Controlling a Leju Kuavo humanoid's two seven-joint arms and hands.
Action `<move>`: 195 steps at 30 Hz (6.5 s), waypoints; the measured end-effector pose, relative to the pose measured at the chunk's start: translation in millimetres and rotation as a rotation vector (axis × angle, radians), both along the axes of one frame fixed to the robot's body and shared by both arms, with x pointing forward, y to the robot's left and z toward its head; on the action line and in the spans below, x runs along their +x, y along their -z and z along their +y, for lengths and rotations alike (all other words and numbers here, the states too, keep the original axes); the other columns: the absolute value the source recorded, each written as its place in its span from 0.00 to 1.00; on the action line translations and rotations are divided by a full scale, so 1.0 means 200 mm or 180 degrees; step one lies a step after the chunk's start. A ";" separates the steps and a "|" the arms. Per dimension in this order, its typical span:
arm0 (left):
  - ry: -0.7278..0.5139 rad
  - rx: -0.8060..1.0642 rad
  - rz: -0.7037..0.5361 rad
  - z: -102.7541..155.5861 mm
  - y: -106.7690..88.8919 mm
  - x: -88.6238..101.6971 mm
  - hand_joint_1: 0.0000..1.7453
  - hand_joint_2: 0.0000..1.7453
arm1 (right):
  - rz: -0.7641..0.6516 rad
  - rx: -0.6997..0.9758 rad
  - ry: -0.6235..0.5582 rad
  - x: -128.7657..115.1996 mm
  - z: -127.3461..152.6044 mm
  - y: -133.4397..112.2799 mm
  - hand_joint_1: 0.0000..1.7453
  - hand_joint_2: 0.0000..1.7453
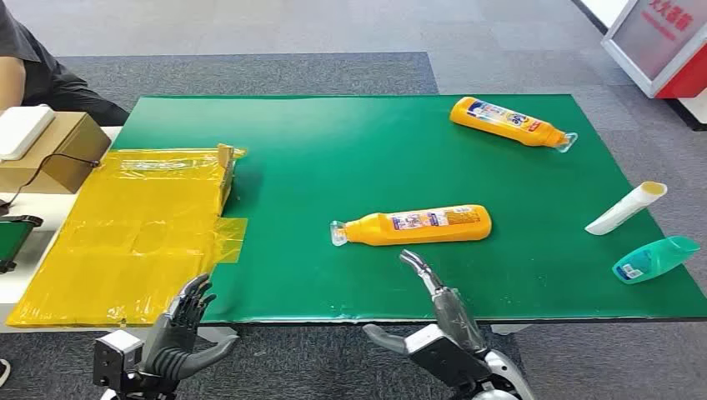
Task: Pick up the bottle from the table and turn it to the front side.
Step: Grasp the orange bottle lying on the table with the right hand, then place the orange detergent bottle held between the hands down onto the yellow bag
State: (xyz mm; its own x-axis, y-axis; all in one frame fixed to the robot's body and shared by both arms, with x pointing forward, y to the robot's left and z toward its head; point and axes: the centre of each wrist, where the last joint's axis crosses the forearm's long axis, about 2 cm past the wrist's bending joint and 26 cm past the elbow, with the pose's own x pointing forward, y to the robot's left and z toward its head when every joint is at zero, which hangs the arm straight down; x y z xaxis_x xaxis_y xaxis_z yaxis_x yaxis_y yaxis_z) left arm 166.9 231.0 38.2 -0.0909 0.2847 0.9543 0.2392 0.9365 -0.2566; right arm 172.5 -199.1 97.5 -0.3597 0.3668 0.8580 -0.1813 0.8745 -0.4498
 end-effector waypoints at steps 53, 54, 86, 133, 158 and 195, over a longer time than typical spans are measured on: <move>0.0220 0.0863 -0.0379 -0.05 0.11 0.26 0.00 1.00 | 0.1663 -0.3146 0.0554 1.21 -0.45 -0.09 0.00 1.00; 0.0226 0.0866 -0.0375 -0.05 0.11 0.26 0.00 1.00 | 0.1674 -0.3151 0.0553 1.22 -0.45 -0.09 0.00 1.00; 0.0247 -0.0118 -0.0308 -0.02 0.11 0.24 0.00 1.00 | 0.0609 -0.0553 -0.0124 0.59 -0.05 0.05 1.00 1.00; 0.0622 0.1509 -0.0968 -0.18 -0.36 0.62 1.00 1.00 | 0.0486 -0.0628 -0.0790 0.39 0.43 0.16 0.00 1.00; -0.0375 0.5073 -0.1421 0.25 -0.55 0.73 1.00 1.00 | 0.0694 -0.0430 -0.0349 0.34 0.23 0.18 0.00 1.00; -0.0551 0.1567 -0.1132 0.38 -0.37 0.56 0.00 1.00 | 0.1257 -0.0096 -0.0457 0.22 0.25 0.36 0.00 1.00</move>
State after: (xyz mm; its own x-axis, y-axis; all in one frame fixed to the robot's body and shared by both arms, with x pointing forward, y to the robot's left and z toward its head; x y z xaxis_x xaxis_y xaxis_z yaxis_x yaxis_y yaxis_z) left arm 279.0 306.2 112.1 -0.4322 -0.2273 0.8727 0.0650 0.9573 0.2815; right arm 217.3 -149.3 25.9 -0.0546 0.3638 0.9299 -0.4640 0.8154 -0.3462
